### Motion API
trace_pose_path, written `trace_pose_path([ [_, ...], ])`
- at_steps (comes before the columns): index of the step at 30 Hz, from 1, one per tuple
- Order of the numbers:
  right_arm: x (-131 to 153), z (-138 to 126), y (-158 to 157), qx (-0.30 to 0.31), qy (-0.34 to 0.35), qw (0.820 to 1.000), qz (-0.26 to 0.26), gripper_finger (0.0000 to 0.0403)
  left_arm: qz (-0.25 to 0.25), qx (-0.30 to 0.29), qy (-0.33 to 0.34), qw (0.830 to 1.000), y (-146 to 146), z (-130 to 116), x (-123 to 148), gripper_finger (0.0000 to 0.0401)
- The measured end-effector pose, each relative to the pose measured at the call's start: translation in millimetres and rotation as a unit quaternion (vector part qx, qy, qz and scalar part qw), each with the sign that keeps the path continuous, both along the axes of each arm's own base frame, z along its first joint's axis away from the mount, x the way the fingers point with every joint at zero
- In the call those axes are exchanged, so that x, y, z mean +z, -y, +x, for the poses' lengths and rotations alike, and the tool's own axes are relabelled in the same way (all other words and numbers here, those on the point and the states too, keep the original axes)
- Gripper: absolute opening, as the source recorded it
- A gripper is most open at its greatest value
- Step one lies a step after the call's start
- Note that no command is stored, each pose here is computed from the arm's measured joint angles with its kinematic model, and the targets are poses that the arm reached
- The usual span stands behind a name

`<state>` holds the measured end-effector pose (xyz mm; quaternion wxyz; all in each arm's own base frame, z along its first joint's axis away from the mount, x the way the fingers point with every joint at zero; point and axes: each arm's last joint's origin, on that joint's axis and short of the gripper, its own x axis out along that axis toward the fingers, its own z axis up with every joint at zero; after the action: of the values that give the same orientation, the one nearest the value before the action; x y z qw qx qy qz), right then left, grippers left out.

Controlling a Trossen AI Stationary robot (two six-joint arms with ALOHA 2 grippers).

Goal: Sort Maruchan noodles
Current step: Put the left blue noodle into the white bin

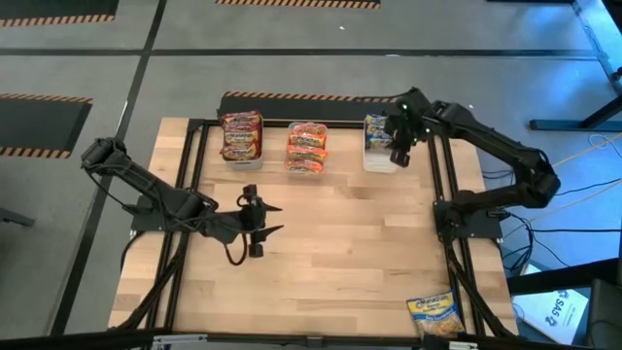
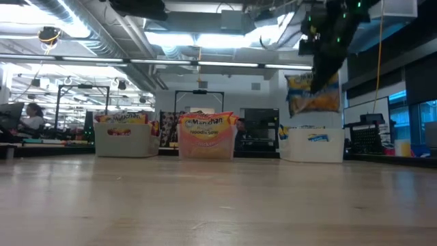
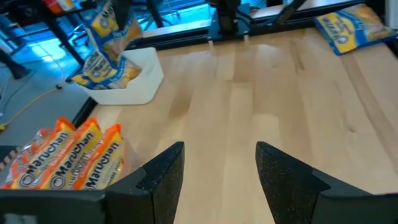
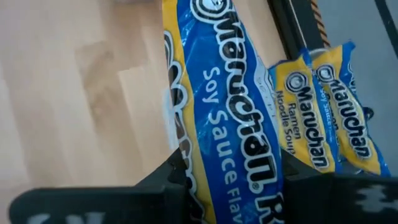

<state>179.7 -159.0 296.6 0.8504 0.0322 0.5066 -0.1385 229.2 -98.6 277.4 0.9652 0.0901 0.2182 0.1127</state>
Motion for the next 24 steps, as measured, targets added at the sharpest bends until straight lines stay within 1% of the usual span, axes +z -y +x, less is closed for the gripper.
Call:
trace_pose_path([
  [3,-14,-5,16,0.001,0.011,1.0,0.001,0.0088,0.0,0.004,0.0,1.0,-2,1,0,0.0195],
  [6,-25,-6,27,0.016,0.024,1.0,-0.003,0.0088,0.0,0.003,0.0,1.0,-2,1,0,0.0196],
  [9,-37,-4,35,0.029,0.03,0.999,0.014,0.0088,-0.001,0.004,0.0,1.0,-2,1,0,0.0196],
  [17,-68,7,48,0.044,-0.009,0.998,0.054,0.0088,-0.004,0.005,0.001,1.0,-2,1,0,0.0196],
  [21,-67,6,47,0.036,-0.008,0.998,0.06,0.0088,-0.012,0.008,0.004,1.0,-2,1,0,0.0196],
  [24,-55,3,42,0.039,0.007,0.998,0.043,0.0088,-0.012,0.008,0.004,1.0,-2,1,0,0.0196],
])
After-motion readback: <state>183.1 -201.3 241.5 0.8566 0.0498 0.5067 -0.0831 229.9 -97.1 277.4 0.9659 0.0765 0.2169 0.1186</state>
